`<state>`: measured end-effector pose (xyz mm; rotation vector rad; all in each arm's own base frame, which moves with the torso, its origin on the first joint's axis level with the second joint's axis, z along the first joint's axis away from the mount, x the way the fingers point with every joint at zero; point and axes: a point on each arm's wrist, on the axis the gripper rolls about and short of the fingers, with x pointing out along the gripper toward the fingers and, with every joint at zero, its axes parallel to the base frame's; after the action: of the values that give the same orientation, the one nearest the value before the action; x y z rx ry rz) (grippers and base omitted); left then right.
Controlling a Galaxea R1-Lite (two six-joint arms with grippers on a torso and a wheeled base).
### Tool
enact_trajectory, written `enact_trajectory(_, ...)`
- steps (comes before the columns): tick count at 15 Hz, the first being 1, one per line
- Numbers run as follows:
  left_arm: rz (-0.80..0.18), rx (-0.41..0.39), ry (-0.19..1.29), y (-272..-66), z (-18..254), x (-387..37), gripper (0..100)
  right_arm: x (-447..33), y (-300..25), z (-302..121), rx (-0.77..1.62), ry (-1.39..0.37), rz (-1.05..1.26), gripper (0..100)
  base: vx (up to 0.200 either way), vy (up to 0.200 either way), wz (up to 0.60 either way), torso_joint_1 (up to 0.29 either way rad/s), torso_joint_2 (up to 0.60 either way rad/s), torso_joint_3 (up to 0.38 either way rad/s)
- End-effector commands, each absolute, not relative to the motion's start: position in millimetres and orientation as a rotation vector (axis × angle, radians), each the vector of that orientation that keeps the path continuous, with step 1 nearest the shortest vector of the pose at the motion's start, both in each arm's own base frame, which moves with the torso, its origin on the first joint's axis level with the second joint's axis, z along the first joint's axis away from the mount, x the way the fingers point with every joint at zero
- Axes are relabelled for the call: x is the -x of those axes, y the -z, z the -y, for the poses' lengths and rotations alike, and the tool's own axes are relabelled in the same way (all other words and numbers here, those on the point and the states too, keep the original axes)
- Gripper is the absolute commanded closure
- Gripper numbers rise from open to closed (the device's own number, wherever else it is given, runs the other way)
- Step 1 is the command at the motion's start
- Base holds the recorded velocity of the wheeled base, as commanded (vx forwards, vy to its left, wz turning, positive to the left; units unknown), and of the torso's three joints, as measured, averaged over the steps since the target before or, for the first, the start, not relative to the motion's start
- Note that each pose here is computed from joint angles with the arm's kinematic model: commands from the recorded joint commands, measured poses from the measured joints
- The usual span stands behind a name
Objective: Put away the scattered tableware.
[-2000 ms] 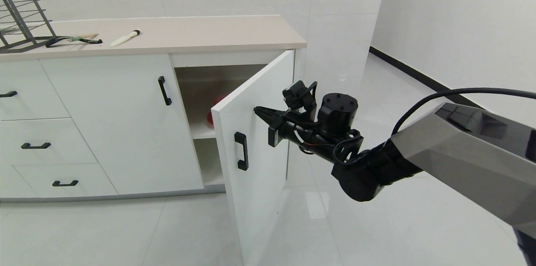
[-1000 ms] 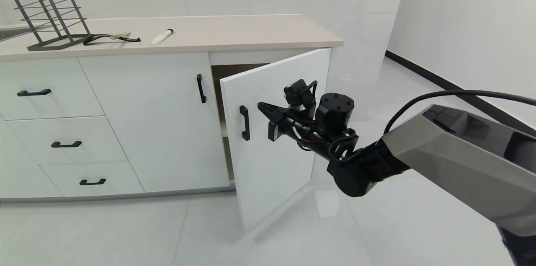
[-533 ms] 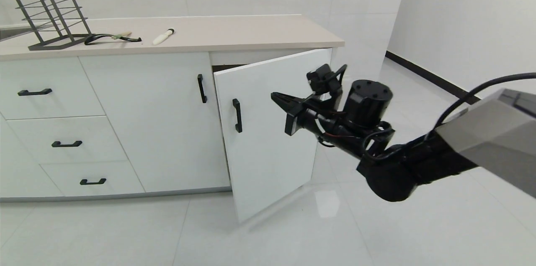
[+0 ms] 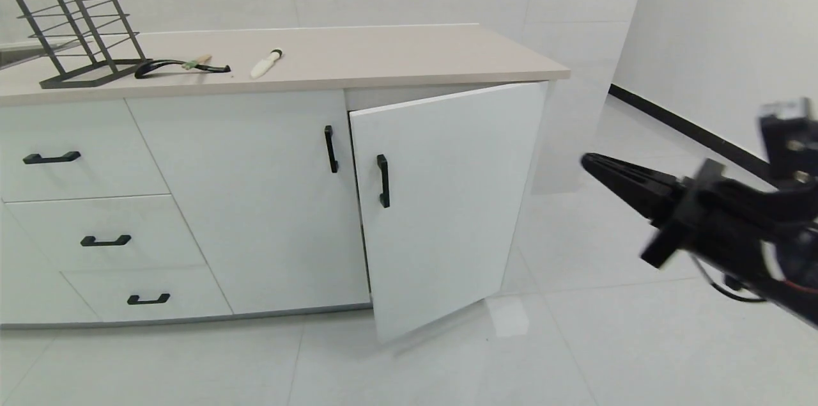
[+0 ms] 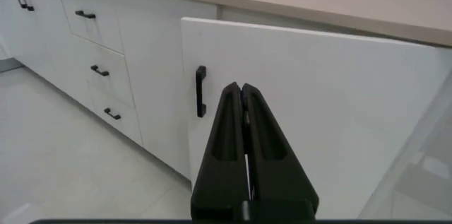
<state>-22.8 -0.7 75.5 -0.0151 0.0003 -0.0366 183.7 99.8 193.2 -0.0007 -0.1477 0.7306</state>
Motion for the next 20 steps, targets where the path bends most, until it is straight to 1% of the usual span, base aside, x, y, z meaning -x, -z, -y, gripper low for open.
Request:
enact_trajectory(1, 0.000, 0.015, 0.037, -75.5, 0.8, 22.8, 0, -101.0, -181.6, -40.6, 0.018, -0.617, 0.250, 100, 0.000, 0.200, 0.00, 0.002, 0.01, 0.002)
enact_trajectory(2, 0.000, 0.015, 0.037, -75.5, 0.8, 22.8, 0, -82.1, -173.9, -28.1, 0.032, -0.549, 0.267, 100, 0.000, 0.200, 0.00, 0.017, 0.00, 0.007)
enact_trajectory(3, 0.001, 0.017, 0.035, -75.6, 0.7, 22.8, 0, -67.8, -171.3, -15.6, 0.054, -0.427, 0.281, 100, 0.200, 0.200, 0.00, -0.002, 0.00, 0.007)
enact_trajectory(4, 0.001, 0.017, 0.035, -75.6, 0.7, 22.8, 0, -56.0, -168.6, -8.2, 0.071, -0.333, 0.281, 100, 0.000, 0.000, 0.00, 0.000, 0.00, 0.000)
enact_trajectory(5, 0.001, 0.015, 0.035, -75.6, 0.7, 22.8, 0, -49.0, -166.6, -6.2, 0.081, -0.305, 0.280, 100, 0.000, 0.000, 0.00, 0.000, 0.00, 0.000)
enact_trajectory(7, 0.001, 0.015, 0.035, -75.6, 0.7, 22.8, 0, -17.8, -152.8, -8.5, 0.140, -0.362, 0.296, 100, 0.000, 0.000, 0.00, 0.000, 0.00, 0.000)
enact_trajectory(10, 0.001, 0.015, 0.035, -75.6, 0.7, 22.8, 0, 11.1, -132.6, -11.3, 0.163, -0.361, 0.329, 100, 0.000, 0.000, 0.00, 0.000, 0.00, 0.000)
enact_trajectory(11, 0.001, 0.014, 0.037, -75.6, 0.8, 22.8, 0, 21.6, -117.2, -12.2, 0.169, -0.369, 0.316, 100, 0.000, 0.000, 0.00, 0.000, 0.00, 0.000)
enact_trajectory(12, 0.000, 0.012, 0.037, -75.5, 0.8, 22.8, 0, 20.6, -114.1, -12.1, 0.187, -0.378, 0.289, 100, 0.000, 0.000, 0.00, 0.000, 0.00, 0.000)
enact_trajectory(14, 0.001, 0.015, 0.035, -75.6, 0.7, 22.8, 0, 22.5, -101.8, -11.4, 0.182, -0.570, 0.216, 100, 0.000, 0.000, 0.00, 0.000, 0.00, 0.000)
enact_trajectory(17, 0.000, 0.014, 0.037, -75.5, 0.8, 22.8, 0, 26.6, -87.4, -11.9, 0.180, -0.553, 0.155, 100, 0.000, 0.000, 0.00, 0.000, 0.00, 0.000)
enact_trajectory(18, 0.000, 0.014, 0.037, -75.5, 0.8, 22.8, 0, 25.9, -82.5, -10.9, 0.172, -0.501, 0.109, 100, 0.000, 0.000, 0.00, 0.000, 0.00, 0.000)
enact_trajectory(19, 0.001, 0.015, 0.035, -75.6, 0.7, 22.8, 0, 24.5, -81.5, -7.7, 0.134, -0.349, 0.078, 100, 0.000, 0.000, 0.00, 0.000, 0.00, 0.000)
enact_trajectory(20, 0.000, 0.014, 0.037, -75.5, 0.8, 22.8, 0, 23.4, -80.7, -3.4, 0.104, -0.148, 0.054, 100, 0.000, 0.000, 0.00, 0.000, 0.00, 0.000)
